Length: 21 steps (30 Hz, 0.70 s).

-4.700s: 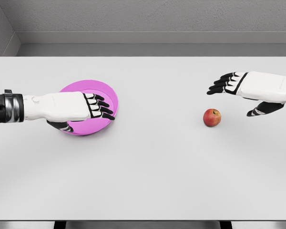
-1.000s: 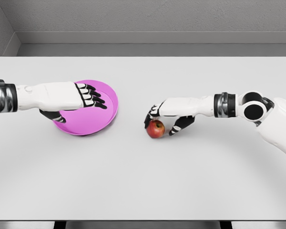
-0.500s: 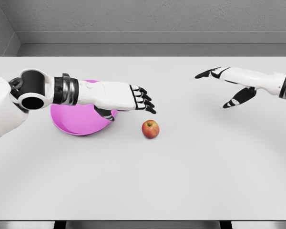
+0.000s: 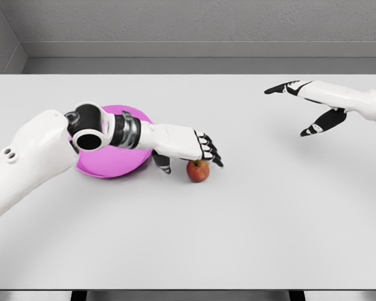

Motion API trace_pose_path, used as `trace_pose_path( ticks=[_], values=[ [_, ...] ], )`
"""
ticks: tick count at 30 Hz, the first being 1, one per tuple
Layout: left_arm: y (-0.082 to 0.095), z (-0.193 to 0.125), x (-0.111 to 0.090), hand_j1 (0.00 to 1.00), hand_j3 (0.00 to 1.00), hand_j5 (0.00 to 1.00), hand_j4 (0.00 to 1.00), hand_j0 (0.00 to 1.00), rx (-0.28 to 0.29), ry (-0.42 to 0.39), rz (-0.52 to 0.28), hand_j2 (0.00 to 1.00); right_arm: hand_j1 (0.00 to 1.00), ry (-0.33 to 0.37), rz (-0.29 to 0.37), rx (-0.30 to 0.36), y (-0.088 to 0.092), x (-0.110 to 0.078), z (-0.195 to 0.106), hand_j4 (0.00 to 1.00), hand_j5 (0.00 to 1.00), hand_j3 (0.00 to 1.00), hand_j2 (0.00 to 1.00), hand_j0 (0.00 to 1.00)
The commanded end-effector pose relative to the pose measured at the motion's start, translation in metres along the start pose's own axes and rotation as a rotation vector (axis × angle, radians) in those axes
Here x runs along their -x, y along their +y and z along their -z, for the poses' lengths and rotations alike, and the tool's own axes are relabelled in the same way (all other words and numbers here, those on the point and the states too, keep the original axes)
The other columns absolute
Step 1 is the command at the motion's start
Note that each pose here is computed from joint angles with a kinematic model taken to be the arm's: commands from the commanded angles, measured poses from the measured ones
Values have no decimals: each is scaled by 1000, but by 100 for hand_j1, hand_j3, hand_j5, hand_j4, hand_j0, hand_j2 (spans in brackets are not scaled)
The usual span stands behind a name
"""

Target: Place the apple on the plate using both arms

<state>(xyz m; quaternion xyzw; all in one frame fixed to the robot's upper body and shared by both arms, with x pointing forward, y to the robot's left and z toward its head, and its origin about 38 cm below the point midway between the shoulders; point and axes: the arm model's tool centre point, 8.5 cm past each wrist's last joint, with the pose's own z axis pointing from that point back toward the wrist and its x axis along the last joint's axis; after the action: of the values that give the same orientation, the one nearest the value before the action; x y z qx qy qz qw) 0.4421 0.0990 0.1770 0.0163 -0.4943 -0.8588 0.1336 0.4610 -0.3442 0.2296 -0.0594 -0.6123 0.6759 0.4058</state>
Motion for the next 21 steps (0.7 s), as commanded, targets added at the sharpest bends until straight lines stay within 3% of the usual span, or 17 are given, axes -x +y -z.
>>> trace_pose_path(
  ticks=[1, 5, 13, 21],
  values=[
    [-3, 5, 4, 100, 100, 100, 100, 100, 3, 6, -23, 100, 100, -3, 3, 7, -2, -1, -1, 100, 100, 100, 100, 100],
    [-2, 11, 3, 99, 99, 99, 99, 99, 3, 0, -24, 99, 100, -4, 11, 2, 3, 0, 0, 100, 100, 100, 100, 100],
    [-3, 12, 2, 83, 83, 83, 83, 83, 5, -2, -24, 83, 100, -3, 8, 0, 3, -1, -1, 100, 100, 100, 100, 100],
    [-4, 14, -1, 83, 83, 83, 83, 83, 13, -12, -22, 83, 100, -4, 13, -5, 6, -1, -1, 100, 100, 100, 100, 100]
  ],
)
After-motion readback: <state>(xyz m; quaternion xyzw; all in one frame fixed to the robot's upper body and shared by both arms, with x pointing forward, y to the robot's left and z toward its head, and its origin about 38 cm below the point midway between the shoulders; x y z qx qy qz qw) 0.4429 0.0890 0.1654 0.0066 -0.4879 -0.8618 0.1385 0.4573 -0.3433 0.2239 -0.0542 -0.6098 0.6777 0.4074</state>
